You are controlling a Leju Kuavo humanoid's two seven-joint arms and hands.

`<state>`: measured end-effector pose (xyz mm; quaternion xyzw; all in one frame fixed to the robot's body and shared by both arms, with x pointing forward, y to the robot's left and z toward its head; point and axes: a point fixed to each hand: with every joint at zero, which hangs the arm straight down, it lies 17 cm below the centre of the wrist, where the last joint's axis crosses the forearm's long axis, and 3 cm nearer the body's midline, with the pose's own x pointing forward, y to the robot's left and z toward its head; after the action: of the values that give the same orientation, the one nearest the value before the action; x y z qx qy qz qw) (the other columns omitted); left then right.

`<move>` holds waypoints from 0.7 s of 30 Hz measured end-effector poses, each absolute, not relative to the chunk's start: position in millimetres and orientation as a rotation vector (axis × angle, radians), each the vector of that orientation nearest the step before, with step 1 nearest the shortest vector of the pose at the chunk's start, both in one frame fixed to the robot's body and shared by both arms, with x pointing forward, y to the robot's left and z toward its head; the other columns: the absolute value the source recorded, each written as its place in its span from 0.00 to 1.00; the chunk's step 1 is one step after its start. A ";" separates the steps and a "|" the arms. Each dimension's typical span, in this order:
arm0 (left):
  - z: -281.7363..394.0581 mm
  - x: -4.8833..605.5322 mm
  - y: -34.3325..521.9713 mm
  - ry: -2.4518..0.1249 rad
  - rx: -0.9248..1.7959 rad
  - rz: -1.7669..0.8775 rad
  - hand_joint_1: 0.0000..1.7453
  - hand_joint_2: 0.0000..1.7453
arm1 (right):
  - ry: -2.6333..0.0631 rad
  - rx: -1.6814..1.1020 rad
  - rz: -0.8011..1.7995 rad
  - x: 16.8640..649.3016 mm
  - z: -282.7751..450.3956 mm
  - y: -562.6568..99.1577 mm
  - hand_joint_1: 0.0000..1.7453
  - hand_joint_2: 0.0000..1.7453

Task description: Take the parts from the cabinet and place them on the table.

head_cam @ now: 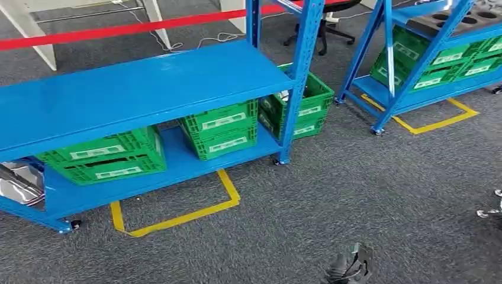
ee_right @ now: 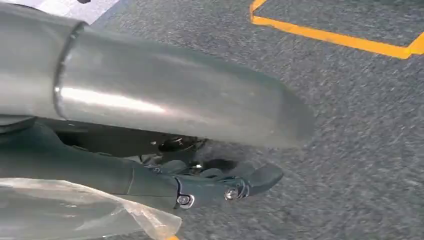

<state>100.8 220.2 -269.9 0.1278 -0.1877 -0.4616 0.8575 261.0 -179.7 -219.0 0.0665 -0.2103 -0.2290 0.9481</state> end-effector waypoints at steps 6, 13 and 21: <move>-268.6 108.4 222.0 -0.405 0.280 -0.972 0.00 0.00 | -0.429 0.136 -0.466 261.4 -218.8 -180.2 0.00 0.00; -269.8 101.0 221.7 -0.397 0.276 -0.974 0.00 0.00 | -0.424 0.135 -0.461 258.4 -220.1 -180.0 0.00 0.00; -272.1 94.7 228.6 -0.353 0.284 -0.969 0.00 0.00 | -0.420 0.142 -0.431 263.7 -217.4 -175.7 0.00 0.00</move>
<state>94.7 228.6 -272.1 0.1356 -0.1681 -0.4617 0.8604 263.7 -175.7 -217.4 0.0697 -0.2069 -0.2120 0.9526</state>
